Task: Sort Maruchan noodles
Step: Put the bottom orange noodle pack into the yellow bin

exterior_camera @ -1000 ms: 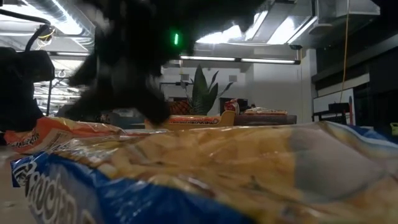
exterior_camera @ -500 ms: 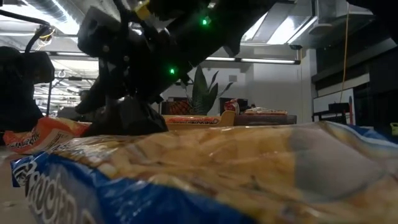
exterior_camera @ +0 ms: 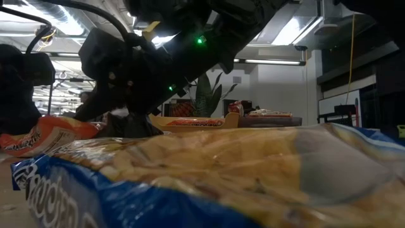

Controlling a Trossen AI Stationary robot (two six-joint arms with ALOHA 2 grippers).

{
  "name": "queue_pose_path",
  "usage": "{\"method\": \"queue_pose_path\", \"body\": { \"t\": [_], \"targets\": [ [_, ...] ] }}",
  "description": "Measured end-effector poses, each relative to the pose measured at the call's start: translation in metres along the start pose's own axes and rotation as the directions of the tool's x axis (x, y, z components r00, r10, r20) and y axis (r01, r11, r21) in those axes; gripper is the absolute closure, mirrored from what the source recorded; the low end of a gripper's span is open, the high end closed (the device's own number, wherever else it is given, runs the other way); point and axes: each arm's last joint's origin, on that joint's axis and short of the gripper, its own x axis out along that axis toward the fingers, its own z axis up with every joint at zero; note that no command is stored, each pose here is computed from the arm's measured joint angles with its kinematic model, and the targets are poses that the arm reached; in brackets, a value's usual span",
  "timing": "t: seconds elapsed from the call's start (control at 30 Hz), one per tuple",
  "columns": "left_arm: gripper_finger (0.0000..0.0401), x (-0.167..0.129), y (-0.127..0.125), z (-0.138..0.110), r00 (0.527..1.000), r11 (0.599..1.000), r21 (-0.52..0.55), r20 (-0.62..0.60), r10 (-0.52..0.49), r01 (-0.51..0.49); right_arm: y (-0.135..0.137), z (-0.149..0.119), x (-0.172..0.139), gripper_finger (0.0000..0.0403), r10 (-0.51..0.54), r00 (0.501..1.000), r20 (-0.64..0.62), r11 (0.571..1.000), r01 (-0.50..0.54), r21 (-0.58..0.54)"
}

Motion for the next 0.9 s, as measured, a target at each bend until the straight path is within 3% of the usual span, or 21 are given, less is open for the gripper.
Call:
{"method": "queue_pose_path", "body": {
  "t": [0.23, 0.6, 0.73, 0.9],
  "targets": [
    [0.0301, 0.000, -0.007, 0.000, 0.998, 0.998, -0.004, -0.014, -0.069, 0.069, -0.001, -0.002, 0.001, 0.0171, 0.009, 1.000, 0.009, 1.000, -0.009, -0.002],
    [0.0301, 0.005, -0.019, 0.000, 0.987, 0.987, -0.016, -0.019, -0.162, 0.161, 0.002, 0.002, -0.001, 0.0277, -0.038, 0.998, -0.045, 0.999, 0.038, -0.012],
    [0.0301, 0.000, -0.028, 0.003, 0.970, 0.969, -0.059, -0.025, -0.243, 0.241, 0.011, 0.014, -0.006, 0.0305, -0.091, 0.991, -0.103, 0.996, 0.089, -0.030],
    [0.0301, -0.017, -0.050, 0.020, 0.928, 0.923, -0.097, 0.019, -0.373, 0.373, 0.021, 0.025, -0.011, 0.0307, -0.123, 0.983, -0.134, 0.992, 0.119, -0.035]
  ]
}}
